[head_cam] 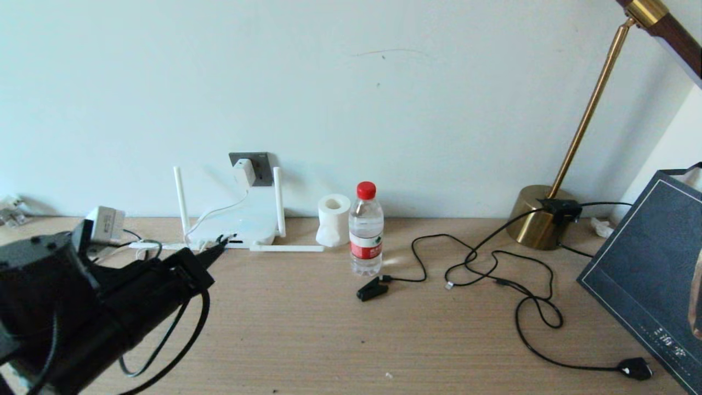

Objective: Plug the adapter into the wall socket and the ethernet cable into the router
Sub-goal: Align cable and router interface

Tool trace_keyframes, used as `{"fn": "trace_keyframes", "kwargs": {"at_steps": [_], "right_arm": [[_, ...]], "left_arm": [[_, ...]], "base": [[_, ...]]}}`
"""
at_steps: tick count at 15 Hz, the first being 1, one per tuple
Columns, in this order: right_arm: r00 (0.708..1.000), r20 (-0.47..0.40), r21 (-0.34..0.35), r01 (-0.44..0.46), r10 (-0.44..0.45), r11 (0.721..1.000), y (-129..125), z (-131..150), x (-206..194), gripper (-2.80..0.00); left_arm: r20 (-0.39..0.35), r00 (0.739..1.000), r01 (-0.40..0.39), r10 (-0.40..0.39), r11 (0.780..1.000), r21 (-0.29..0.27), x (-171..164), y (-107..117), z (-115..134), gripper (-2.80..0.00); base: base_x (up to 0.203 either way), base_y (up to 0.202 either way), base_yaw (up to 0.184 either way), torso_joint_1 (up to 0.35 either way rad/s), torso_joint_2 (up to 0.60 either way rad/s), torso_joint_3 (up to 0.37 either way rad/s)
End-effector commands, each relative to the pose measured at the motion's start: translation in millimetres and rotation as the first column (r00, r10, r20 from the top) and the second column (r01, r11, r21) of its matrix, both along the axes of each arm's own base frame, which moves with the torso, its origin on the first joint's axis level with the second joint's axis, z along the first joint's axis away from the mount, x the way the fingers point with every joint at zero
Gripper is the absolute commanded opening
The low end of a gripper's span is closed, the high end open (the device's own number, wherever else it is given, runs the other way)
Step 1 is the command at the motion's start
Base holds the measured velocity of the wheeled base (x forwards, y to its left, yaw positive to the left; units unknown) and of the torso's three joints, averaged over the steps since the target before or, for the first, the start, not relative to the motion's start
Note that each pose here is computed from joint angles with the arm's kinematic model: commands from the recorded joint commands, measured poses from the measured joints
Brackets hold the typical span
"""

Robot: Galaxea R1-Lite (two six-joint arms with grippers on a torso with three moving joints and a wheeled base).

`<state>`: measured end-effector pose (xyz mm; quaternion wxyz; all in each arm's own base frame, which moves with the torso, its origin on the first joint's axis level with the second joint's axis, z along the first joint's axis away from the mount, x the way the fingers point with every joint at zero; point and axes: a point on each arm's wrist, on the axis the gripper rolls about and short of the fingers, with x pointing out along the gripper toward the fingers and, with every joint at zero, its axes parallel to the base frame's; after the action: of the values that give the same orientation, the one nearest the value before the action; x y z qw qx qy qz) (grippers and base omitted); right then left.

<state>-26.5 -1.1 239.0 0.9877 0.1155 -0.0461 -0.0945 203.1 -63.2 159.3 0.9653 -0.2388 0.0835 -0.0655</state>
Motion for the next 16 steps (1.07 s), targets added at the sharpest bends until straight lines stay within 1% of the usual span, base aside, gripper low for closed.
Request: {"fn": "trace_keyframes", "kwargs": {"at_steps": [1, 2, 3, 4, 5, 6, 7, 8, 10, 11, 13, 14, 15, 16], "right_arm": [[0.999, -0.028, -0.103, -0.046, 0.044, 0.994, 4, -31, -10, -2.8], [0.994, -0.098, -0.126, -0.064, 0.052, 0.99, 3, -48, -2, -2.8], [0.983, -0.178, -0.151, -0.082, 0.055, 0.985, 3, -67, 5, -2.8], [0.962, -0.266, -0.178, -0.105, 0.055, 0.978, 2, -90, 11, -2.8], [0.934, -0.352, -0.202, -0.131, 0.053, 0.971, 2, -114, 16, -2.8], [0.908, -0.415, -0.217, -0.152, 0.05, 0.964, 1, -135, 19, -2.8], [0.9, -0.433, -0.223, -0.166, 0.054, 0.961, 1, -151, 22, -2.8], [0.913, -0.402, -0.23, -0.179, 0.074, 0.957, 1, -159, 25, -2.8], [0.913, -0.396, -0.245, -0.206, 0.095, 0.947, 2, -160, 26, -2.8], [0.912, -0.398, -0.252, -0.211, 0.098, 0.944, 2, -160, 26, -2.8], [0.913, -0.397, -0.249, -0.204, 0.092, 0.947, 2, -160, 26, -2.8], [0.916, -0.391, -0.225, -0.194, 0.094, 0.955, 2, -160, 26, -2.8], [0.918, -0.385, -0.201, -0.184, 0.095, 0.962, 2, -160, 26, -2.8], [0.921, -0.381, -0.178, -0.165, 0.086, 0.97, 1, -160, 26, -2.8]], "left_arm": [[-0.119, 0.991, -0.052, 0.061, 0.996, 0.075, 10, 12, -31, -2.8], [-0.127, 0.99, -0.044, 0.055, 0.995, 0.091, 6, 13, -35, -2.8], [-0.133, 0.99, -0.026, 0.041, 0.993, 0.116, 4, 14, -37, -2.8], [-0.15, 0.988, -0.005, 0.028, 0.988, 0.151, 1, 14, -42, -2.8], [-0.171, 0.985, 0.018, 0.014, 0.982, 0.189, -5, 15, -48, -2.8], [-0.19, 0.982, 0.04, 0.004, 0.973, 0.229, -9, 15, -53, -2.8], [-0.205, 0.979, 0.053, -0.001, 0.968, 0.246, -12, 15, -57, -2.8], [-0.216, 0.976, 0.058, -0.003, 0.967, 0.247, -13, 16, -59, -2.8], [-0.234, 0.972, 0.073, -0.013, 0.965, 0.252, -17, 15, -62, -2.8], [-0.255, 0.967, 0.086, -0.019, 0.963, 0.256, -21, 15, -67, -2.8], [-0.289, 0.956, 0.121, -0.042, 0.957, 0.262, -29, 12, -73, -2.8], [-0.286, 0.956, 0.151, -0.071, 0.951, 0.269, -31, 8, -73, -2.8], [-0.278, 0.956, 0.175, -0.089, 0.937, 0.302, -32, 6, -72, -2.8], [-0.275, 0.956, 0.196, -0.1, 0.917, 0.347, -29, 5, -73, -2.8]], "base": [[0.0, 0.0, 0.0, 0.0, 0.0, 0.0], [0.0, 0.0, 0.0, 0.0, 0.0, 0.0], [0.0, 0.0, 0.0, 0.0, 0.0, 0.0], [0.0, 0.0, 0.0, 0.0, 0.0, 0.0], [0.0, 0.0, 0.0, 0.0, 0.0, 0.0], [0.0, 0.0, 0.0, 0.0, 0.0, 0.0], [0.0, 0.0, 0.0, 0.0, 0.0, 0.0], [0.0, 0.0, 0.0, 0.0, 0.0, 0.0], [0.0, 0.0, 0.0, 0.0, 0.0, 0.0], [0.0, 0.0, 0.0, 0.0, 0.0, 0.0], [0.0, 0.0, 0.0, 0.0, 0.0, 0.0], [0.0, 0.0, 0.0, 0.0, 0.0, 0.0], [0.0, 0.0, 0.0, 0.0, 0.0, 0.0], [0.0, 0.0, 0.0, 0.0, 0.0, 0.0]]}}
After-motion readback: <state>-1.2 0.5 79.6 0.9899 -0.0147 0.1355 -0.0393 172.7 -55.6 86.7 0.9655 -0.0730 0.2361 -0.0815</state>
